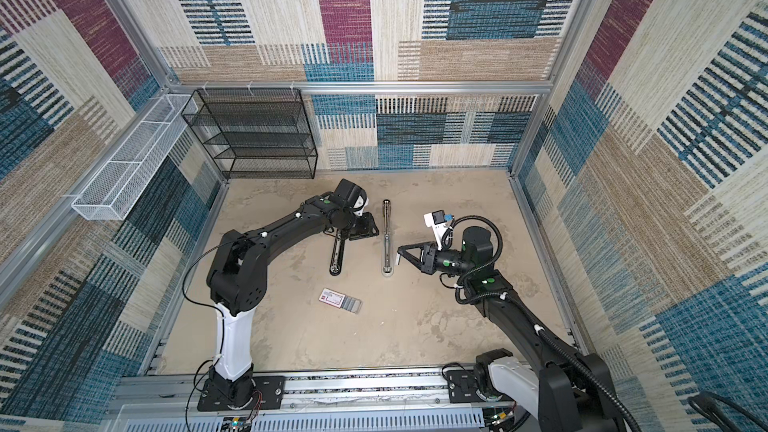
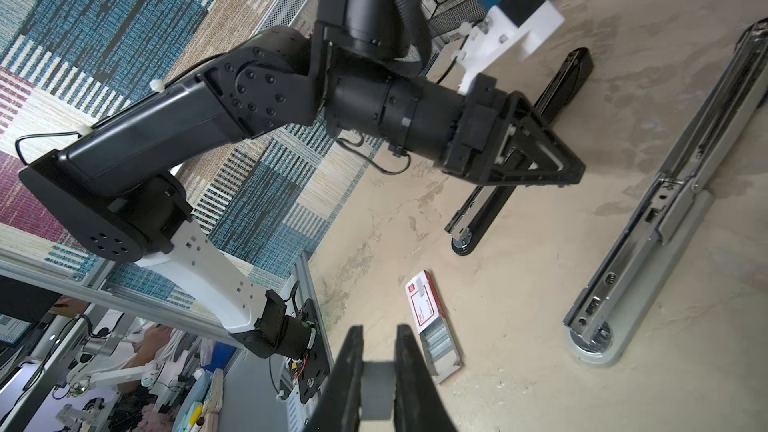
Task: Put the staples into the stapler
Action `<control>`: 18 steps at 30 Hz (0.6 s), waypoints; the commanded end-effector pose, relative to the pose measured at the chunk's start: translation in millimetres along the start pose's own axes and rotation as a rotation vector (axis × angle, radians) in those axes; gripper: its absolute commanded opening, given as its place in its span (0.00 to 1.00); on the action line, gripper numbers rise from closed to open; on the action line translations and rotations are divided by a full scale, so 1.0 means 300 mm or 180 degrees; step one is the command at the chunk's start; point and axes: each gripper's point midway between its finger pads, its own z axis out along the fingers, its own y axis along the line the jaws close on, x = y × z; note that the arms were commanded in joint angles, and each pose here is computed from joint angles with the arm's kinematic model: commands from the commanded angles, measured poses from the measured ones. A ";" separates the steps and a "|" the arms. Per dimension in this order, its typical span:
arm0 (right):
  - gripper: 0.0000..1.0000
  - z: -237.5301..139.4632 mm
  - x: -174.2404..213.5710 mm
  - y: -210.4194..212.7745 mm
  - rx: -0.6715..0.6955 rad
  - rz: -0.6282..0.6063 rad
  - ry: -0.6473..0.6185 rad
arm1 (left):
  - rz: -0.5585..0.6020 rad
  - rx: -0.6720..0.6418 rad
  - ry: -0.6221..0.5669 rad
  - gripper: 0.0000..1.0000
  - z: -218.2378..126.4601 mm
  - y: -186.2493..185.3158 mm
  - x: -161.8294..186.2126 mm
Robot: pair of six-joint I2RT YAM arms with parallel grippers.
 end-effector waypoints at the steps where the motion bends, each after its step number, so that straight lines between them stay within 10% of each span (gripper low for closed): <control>1: 0.17 -0.003 0.002 -0.013 0.0069 -0.0016 -0.0031 | -0.0015 -0.0035 0.0179 0.42 0.041 0.011 0.014; 18: 0.18 0.023 -0.036 -0.102 0.0389 -0.0003 -0.0085 | -0.0250 0.0543 0.0586 0.42 0.163 -0.092 0.222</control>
